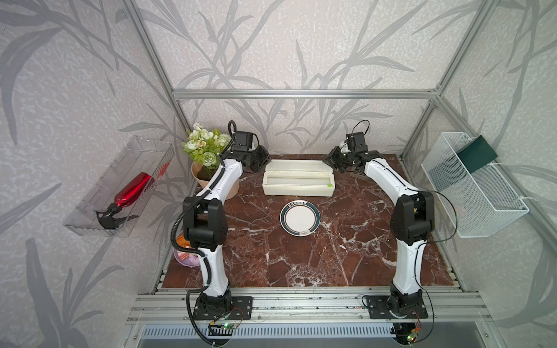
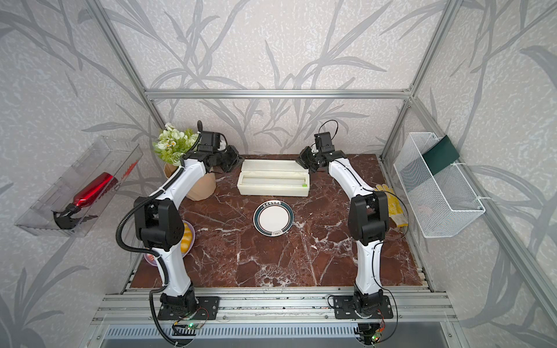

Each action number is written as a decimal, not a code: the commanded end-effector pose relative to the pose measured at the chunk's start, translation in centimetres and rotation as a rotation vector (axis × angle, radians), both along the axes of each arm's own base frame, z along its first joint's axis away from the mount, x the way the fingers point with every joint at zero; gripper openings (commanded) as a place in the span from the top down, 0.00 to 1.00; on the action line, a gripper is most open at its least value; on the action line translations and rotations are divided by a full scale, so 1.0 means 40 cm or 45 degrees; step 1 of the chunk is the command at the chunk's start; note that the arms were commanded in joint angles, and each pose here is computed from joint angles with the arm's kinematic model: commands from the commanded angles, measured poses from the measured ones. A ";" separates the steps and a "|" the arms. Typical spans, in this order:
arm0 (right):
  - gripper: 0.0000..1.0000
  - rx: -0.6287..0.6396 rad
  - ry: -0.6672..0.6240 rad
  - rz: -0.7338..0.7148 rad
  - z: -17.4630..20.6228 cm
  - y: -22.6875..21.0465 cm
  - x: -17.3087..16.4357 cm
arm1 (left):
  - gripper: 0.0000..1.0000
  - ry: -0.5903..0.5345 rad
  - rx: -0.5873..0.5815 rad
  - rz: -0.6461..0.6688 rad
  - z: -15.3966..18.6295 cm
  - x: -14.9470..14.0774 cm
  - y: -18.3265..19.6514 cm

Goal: Wrap the plate with plastic wrap
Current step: Pull the plastic wrap from the plastic wrap cutting box, then cover the plate with plastic wrap.

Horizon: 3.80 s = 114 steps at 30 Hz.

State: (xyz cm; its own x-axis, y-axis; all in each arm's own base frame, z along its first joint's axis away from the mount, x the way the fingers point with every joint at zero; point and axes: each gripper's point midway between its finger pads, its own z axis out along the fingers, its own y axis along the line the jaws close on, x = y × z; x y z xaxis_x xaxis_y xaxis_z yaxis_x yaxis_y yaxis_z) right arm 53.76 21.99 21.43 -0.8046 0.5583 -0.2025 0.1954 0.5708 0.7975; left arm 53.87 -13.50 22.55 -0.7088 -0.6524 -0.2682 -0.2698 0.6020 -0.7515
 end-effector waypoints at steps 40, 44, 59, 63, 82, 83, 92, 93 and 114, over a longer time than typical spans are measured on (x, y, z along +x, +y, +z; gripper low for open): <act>1.00 0.070 -0.376 0.028 0.488 -0.066 -0.179 | 1.00 -0.452 -0.017 0.039 0.509 -0.205 0.041; 1.00 0.077 -0.396 0.035 0.519 -0.066 -0.190 | 1.00 -0.458 -0.012 0.036 0.525 -0.214 0.042; 1.00 0.105 -0.449 0.059 0.587 -0.064 -0.221 | 1.00 -0.540 -0.022 0.039 0.617 -0.276 0.047; 1.00 0.109 -0.462 0.068 0.617 -0.062 -0.224 | 1.00 -0.551 -0.019 0.041 0.629 -0.285 0.046; 1.00 0.102 -0.463 0.113 0.607 -0.081 -0.344 | 1.00 -0.559 0.012 -0.015 0.632 -0.404 0.024; 1.00 0.103 -0.461 0.117 0.600 -0.082 -0.355 | 1.00 -0.556 0.013 -0.021 0.627 -0.418 0.022; 1.00 0.059 -0.433 0.144 0.534 -0.095 -0.474 | 1.00 -0.508 0.009 -0.084 0.563 -0.549 0.007; 1.00 0.047 -0.428 0.149 0.524 -0.095 -0.494 | 1.00 -0.501 0.009 -0.095 0.553 -0.566 0.004; 1.00 -0.177 -0.194 0.267 0.200 -0.124 -0.871 | 1.00 -0.165 0.048 -0.249 0.201 -0.855 -0.005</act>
State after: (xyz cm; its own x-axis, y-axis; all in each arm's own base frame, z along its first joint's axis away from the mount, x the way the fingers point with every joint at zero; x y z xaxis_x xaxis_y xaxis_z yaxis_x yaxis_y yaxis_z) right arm 20.29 18.54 31.50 -0.8571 0.3318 -0.3941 -0.1052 0.6362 0.7643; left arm 20.81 -14.80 32.60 -0.7777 -0.4754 -0.4113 0.0148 0.6402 -0.7680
